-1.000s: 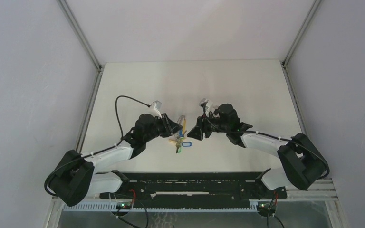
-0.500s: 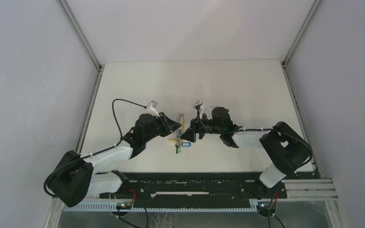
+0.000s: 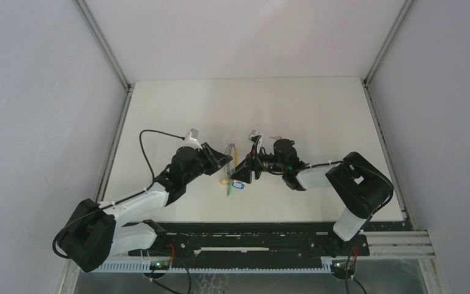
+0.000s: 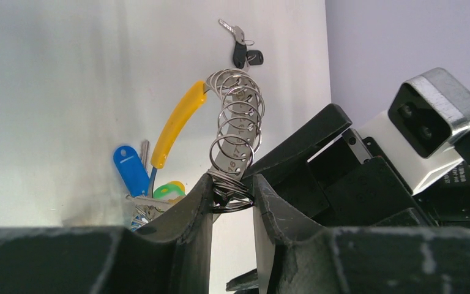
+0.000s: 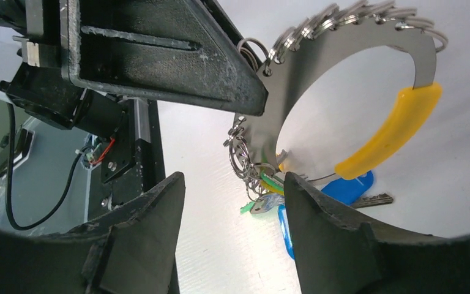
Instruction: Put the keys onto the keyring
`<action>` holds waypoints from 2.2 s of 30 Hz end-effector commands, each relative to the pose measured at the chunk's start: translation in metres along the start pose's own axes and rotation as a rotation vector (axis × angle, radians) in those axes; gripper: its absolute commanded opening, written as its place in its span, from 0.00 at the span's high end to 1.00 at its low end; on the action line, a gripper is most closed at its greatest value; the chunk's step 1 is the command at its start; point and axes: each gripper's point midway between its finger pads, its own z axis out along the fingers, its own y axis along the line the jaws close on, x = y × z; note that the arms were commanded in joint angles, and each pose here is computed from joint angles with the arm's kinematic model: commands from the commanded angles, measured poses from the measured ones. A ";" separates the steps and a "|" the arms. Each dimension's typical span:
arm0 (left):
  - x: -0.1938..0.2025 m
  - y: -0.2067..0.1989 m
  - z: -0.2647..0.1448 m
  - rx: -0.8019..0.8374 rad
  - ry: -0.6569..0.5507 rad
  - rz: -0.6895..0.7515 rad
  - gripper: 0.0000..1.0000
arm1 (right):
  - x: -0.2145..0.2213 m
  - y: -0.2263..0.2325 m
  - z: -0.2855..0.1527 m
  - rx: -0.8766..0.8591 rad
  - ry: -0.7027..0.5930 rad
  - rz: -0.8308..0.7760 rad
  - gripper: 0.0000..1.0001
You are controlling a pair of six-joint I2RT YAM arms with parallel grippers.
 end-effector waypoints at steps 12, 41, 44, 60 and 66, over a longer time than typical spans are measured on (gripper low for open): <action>-0.029 -0.036 -0.014 0.092 -0.119 -0.109 1.00 | -0.041 0.012 0.004 0.006 -0.095 0.002 0.39; -0.023 -0.036 -0.011 0.098 -0.091 -0.148 1.00 | -0.038 0.010 0.032 -0.141 -0.122 -0.095 0.40; -0.023 -0.035 -0.011 0.097 -0.092 -0.147 1.00 | -0.036 0.009 0.033 -0.147 -0.117 -0.095 0.43; -0.025 -0.028 -0.013 0.082 -0.121 -0.177 1.00 | -0.035 0.007 0.038 -0.137 -0.130 -0.102 0.42; -0.026 -0.029 -0.014 0.085 -0.125 -0.190 1.00 | -0.032 0.004 0.040 -0.137 -0.125 -0.100 0.47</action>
